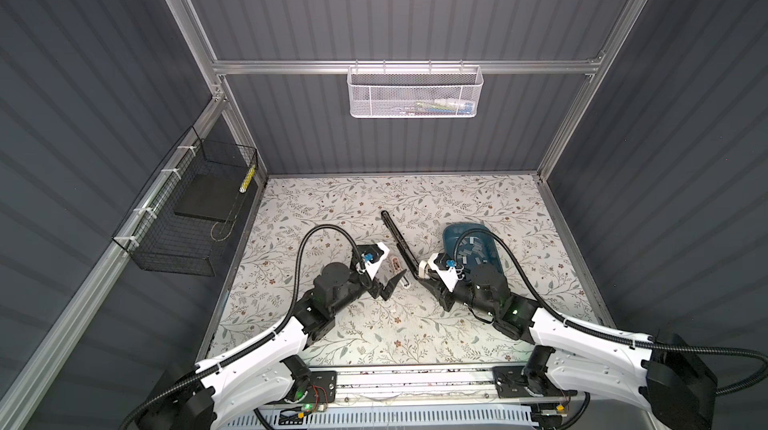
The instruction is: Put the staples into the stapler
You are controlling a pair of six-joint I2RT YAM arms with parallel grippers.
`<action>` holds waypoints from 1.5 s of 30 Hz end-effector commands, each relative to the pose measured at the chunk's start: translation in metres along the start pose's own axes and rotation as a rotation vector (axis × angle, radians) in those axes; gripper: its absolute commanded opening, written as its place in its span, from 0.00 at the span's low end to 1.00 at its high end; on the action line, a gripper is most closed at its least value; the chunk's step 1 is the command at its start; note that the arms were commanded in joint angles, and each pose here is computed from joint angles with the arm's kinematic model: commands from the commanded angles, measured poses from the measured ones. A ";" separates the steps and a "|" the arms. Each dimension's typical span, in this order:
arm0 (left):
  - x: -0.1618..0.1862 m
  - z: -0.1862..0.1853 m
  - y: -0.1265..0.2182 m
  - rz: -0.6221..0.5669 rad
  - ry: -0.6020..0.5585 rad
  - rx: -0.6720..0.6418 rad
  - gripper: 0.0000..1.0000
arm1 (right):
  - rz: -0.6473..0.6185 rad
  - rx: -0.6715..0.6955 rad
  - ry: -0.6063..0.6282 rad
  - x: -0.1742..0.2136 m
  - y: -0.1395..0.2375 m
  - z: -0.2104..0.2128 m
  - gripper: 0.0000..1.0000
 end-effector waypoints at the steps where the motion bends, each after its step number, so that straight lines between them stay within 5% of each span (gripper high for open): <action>1: -0.006 0.018 0.013 -0.121 0.101 -0.241 1.00 | -0.069 0.097 -0.073 -0.014 0.005 -0.010 0.00; 10: -0.009 0.021 0.016 -0.126 0.124 -0.293 1.00 | -0.123 0.194 -0.279 -0.019 0.000 -0.019 0.00; 14: -0.012 0.024 0.017 -0.130 0.166 -0.349 1.00 | -0.003 0.200 -0.399 -0.031 -0.009 -0.025 0.00; 19: -0.010 0.036 0.018 -0.154 0.261 -0.525 1.00 | 0.184 0.080 -0.398 -0.033 -0.040 -0.019 0.00; 32: -0.006 0.057 0.024 -0.192 0.379 -0.782 1.00 | 0.623 0.121 -0.279 -0.024 -0.115 -0.001 0.00; 45: -0.014 0.057 0.025 -0.148 0.376 -0.816 1.00 | 0.619 0.057 -0.365 -0.017 -0.125 0.052 0.00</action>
Point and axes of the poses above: each gripper's point midway between its finger pads, its own y axis back along the fingers, its own z axis along the line the jaws close on, x = y × z, the point moved 10 cm from there along y, back along the fingers, and after that the axes turned 15 degrees about y, right-handed, at the moved point
